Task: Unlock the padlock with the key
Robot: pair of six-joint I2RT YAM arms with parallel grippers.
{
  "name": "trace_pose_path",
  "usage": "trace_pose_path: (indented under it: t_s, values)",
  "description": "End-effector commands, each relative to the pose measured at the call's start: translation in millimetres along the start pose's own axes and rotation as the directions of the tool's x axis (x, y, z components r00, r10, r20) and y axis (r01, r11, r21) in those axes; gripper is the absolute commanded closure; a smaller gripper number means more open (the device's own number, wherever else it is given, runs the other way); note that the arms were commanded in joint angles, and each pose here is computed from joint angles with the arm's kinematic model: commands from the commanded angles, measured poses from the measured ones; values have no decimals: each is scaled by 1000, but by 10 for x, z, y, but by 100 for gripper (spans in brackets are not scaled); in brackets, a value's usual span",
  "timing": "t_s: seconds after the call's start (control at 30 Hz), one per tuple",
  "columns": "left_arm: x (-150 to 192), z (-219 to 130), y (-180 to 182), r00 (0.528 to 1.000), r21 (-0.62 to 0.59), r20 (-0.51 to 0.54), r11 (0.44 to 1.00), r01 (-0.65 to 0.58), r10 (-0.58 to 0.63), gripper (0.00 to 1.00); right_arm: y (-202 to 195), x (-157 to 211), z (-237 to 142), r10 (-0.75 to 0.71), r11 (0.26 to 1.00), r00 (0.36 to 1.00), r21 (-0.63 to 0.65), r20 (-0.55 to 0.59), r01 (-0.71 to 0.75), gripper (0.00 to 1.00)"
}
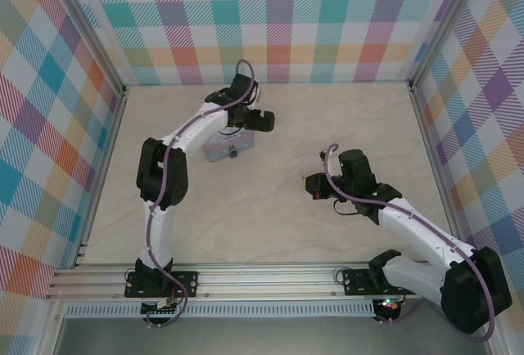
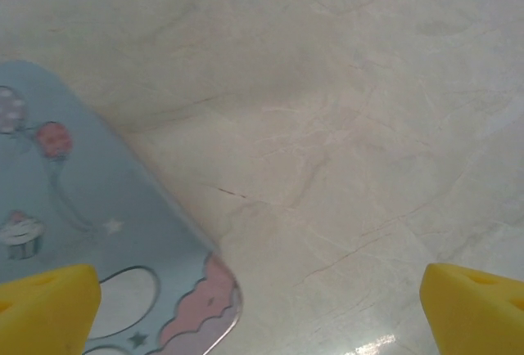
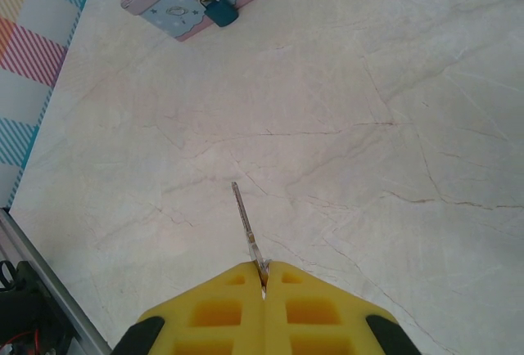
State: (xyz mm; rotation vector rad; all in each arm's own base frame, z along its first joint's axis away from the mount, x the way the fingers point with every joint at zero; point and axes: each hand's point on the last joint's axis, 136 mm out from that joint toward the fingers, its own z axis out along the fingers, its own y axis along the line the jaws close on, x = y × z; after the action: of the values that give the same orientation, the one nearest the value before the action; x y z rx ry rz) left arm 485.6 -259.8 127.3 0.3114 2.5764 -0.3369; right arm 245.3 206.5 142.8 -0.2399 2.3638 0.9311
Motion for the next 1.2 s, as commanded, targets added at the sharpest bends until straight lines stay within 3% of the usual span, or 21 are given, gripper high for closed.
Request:
trace_pose_path:
  t_s: [0.0, 0.37, 1.17]
  values:
    - [187, 65, -20, 996, -26, -80, 999, -34, 32, 0, 22, -52, -30, -19, 1000, 1000, 11, 13, 19, 100]
    - [516, 145, -110, 987, -28, -158, 999, -29, 25, 0, -10, -57, -53, -26, 999, 1000, 35, 17, 26, 100]
    - [1489, -414, -781, 986, 63, -165, 998, -27, 37, 0, -221, -275, -664, -53, 975, 983, 223, 174, 13, 100]
